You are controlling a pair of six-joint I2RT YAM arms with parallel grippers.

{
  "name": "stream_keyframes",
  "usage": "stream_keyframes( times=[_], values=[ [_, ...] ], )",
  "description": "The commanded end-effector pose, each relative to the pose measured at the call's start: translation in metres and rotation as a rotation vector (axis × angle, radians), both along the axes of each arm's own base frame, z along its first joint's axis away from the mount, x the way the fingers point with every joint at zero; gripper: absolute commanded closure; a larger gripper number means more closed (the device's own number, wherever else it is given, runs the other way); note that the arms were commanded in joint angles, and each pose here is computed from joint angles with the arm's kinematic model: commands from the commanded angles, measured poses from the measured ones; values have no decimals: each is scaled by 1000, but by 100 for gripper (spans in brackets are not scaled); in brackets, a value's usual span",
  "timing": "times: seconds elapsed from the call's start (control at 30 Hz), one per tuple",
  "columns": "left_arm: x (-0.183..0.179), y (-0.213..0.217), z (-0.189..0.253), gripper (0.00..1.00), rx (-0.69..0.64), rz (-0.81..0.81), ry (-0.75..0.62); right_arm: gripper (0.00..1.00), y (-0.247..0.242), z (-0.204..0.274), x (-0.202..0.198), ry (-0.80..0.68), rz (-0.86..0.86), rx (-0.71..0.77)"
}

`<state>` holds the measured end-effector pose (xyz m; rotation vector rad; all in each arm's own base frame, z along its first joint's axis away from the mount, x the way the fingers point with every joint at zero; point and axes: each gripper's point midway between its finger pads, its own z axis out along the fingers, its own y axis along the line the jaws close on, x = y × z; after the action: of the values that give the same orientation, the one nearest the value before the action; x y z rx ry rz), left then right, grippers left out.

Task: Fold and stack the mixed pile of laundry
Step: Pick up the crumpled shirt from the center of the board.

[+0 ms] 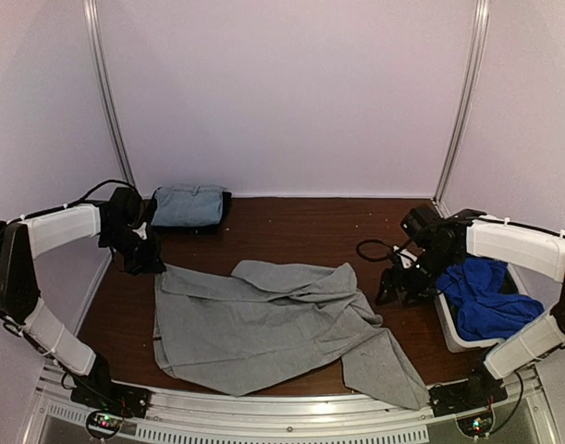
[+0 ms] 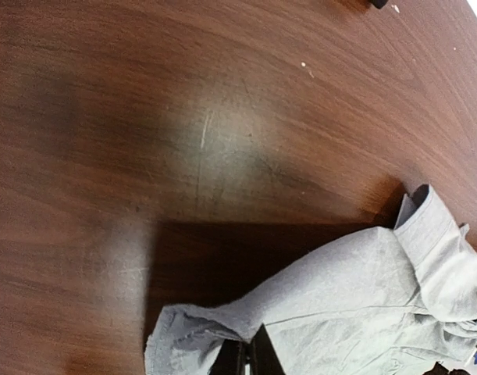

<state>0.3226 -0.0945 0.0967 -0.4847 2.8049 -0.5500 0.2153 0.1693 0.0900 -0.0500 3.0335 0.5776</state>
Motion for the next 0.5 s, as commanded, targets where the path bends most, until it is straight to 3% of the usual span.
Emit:
stream_keyframes(
  times=[0.0,0.23,0.47],
  values=[
    [28,1,11,89,21,-66,-90,15,25,63,49,-224,117,44],
    [28,0,19,58,11,-49,-90,14,106,84,112,-323,326,7],
    [-3,-4,10,46,-51,-23,-63,10,188,63,141,-333,519,35]
  ],
)
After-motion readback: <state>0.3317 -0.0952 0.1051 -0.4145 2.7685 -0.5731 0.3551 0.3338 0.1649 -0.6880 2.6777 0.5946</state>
